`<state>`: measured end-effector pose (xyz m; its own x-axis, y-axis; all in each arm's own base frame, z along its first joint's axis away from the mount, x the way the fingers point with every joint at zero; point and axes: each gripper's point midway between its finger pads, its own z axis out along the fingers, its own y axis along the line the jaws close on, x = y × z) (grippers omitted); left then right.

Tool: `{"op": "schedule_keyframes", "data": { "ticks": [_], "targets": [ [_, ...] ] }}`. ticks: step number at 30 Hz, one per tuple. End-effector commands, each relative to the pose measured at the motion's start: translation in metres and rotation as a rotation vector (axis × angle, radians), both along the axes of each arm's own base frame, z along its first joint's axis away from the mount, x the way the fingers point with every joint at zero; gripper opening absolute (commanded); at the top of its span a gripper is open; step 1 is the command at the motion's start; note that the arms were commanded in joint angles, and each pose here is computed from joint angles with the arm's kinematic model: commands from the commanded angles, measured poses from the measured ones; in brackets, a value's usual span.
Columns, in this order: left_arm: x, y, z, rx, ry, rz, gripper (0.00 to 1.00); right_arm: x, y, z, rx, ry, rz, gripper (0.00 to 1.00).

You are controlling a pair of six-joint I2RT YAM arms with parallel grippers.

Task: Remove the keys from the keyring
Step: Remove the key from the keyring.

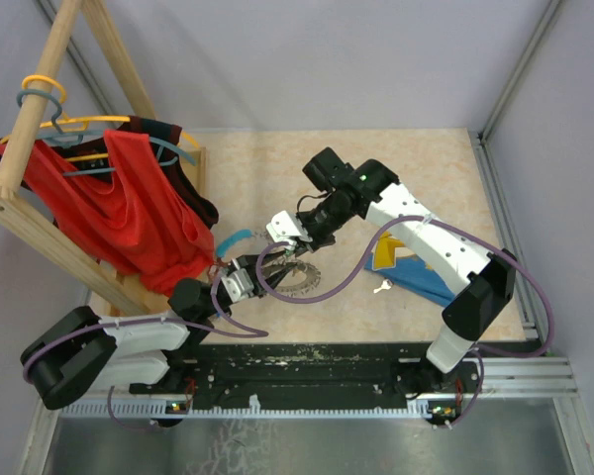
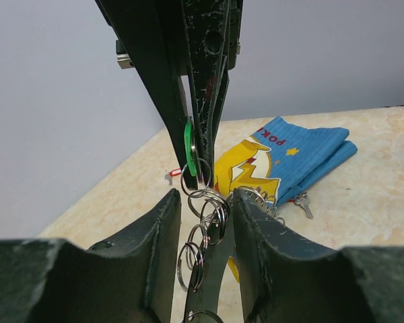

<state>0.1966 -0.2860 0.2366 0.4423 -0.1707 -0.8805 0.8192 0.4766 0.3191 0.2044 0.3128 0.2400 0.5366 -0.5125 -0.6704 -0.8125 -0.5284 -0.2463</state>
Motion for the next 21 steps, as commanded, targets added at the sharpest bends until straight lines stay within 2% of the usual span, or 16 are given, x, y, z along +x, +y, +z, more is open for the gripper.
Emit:
{"op": "schedule_keyframes", "data": {
  "ticks": [1, 7, 21],
  "targets": [
    [-0.0047, -0.0015, 0.0132, -0.037, -0.027, -0.024, 0.42, -0.0093, 0.0035, 0.0248, 0.081, -0.028, 0.033, 0.0],
    [-0.0044, 0.0002, 0.0117, -0.036, -0.025, -0.015, 0.34, -0.0104, 0.0029, 0.0265, 0.083, -0.03, 0.037, 0.0],
    [-0.0002, 0.0058, 0.0128, -0.048, -0.02, 0.021, 0.3, -0.005, 0.0034, 0.0266, 0.084, -0.034, -0.015, 0.0]
  ]
}}
